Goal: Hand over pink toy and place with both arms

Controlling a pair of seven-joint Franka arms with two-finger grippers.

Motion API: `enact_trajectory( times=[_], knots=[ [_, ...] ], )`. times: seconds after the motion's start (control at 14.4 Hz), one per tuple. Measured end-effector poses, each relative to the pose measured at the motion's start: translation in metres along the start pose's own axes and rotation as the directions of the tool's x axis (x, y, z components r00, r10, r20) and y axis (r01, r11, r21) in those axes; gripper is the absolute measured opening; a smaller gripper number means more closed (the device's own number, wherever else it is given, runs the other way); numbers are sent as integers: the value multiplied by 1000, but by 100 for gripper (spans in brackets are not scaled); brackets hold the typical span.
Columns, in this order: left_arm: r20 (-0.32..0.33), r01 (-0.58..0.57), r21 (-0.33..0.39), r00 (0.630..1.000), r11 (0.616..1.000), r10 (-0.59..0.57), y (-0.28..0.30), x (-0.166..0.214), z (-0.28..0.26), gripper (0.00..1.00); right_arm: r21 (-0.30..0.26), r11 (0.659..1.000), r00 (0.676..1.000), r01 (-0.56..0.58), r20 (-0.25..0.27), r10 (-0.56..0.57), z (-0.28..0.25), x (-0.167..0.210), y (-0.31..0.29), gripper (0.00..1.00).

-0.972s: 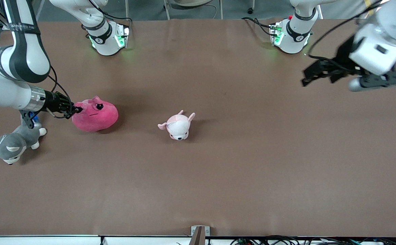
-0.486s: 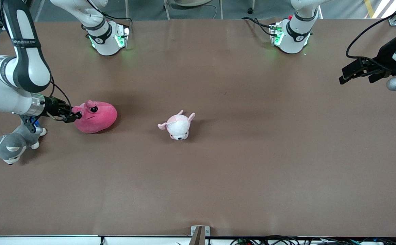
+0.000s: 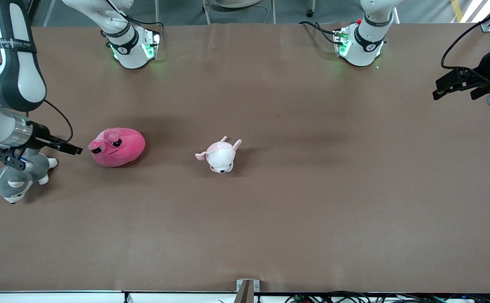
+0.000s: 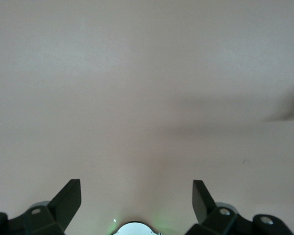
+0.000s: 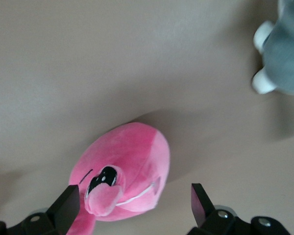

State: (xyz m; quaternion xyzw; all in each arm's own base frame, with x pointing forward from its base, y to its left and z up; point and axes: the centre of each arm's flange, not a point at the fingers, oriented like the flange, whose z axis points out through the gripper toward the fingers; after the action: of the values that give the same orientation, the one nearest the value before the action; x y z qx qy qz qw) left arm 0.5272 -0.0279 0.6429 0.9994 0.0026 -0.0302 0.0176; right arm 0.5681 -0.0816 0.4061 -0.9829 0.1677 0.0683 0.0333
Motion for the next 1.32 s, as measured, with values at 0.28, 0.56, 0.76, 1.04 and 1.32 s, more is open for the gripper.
enact_trajectory(
  times=[0.28,0.56,0.76,1.04,1.32],
  knots=[
    [-34,-6,2,999,1000,6,4,1,-6,100,-48,983,984,177,-4,-178,-54,3,-5,100],
    [-47,-9,3,999,1000,9,6,2,-7,100,-51,975,977,214,-4,-215,-125,-4,-9,100],
    [-48,-7,2,999,1000,7,5,2,-7,100,-57,973,974,224,-25,-226,-158,-10,-14,100],
    [-48,-4,2,999,1000,4,3,2,-7,100,-77,968,970,237,-43,-241,-166,-10,-21,100],
    [-52,-4,1,999,1000,4,3,3,-8,100,-79,963,965,257,-21,-260,-163,-12,-32,100]
  ],
)
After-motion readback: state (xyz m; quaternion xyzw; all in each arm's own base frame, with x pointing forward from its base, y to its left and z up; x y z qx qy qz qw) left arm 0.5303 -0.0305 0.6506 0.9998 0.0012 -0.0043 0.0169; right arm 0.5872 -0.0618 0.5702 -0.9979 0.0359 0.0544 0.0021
